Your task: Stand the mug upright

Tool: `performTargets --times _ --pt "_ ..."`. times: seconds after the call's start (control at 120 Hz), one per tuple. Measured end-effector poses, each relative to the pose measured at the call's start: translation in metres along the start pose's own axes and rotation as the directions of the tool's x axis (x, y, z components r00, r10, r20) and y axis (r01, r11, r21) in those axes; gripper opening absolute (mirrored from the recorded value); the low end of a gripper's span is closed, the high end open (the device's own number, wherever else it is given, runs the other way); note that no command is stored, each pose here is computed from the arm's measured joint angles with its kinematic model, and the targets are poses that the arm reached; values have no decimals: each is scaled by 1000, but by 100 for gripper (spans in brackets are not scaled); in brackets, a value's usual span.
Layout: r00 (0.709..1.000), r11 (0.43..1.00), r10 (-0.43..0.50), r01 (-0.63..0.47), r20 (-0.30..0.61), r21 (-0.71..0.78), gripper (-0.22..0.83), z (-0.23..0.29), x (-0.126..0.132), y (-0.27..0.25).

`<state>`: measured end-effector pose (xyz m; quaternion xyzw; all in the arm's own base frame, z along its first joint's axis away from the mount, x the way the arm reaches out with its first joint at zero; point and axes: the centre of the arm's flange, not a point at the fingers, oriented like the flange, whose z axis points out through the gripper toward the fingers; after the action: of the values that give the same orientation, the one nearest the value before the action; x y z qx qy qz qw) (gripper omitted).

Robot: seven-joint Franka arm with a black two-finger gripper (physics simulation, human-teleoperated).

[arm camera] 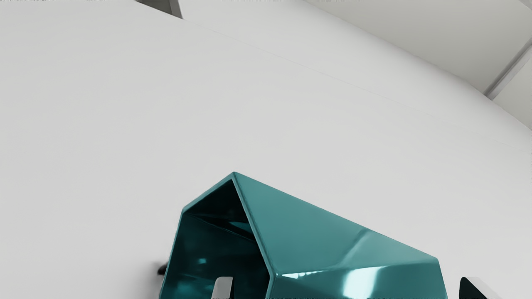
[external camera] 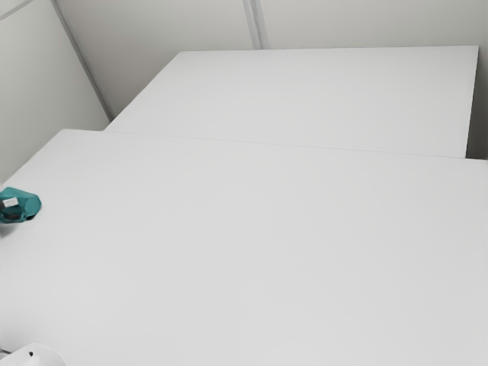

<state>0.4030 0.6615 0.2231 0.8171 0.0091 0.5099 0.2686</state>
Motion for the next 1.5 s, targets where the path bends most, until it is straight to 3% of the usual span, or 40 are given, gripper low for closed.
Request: performTargets --times 0.1,0.258,0.375,0.633,0.792,0.9,1.075,1.225,1.375,1.5 --pt "1000 1000 11 -11 0 -3 36 3 6 3" --pt "1000 1000 28 -28 4 -10 8 12 17 9" --pt "998 998 57 -56 11 -23 -6 23 37 19" --pt "993 994 100 -98 66 -43 -14 51 88 68" --pt "961 990 143 -138 237 -36 -16 103 123 132" --pt "896 980 192 -198 400 -26 -17 148 144 195" --pt "725 947 222 -318 652 32 -17 188 158 318" --pt "590 899 203 -429 781 91 -17 214 168 410" --pt "518 855 168 -500 839 138 -17 244 168 505" --pt "491 841 116 -512 863 177 -17 271 143 570"
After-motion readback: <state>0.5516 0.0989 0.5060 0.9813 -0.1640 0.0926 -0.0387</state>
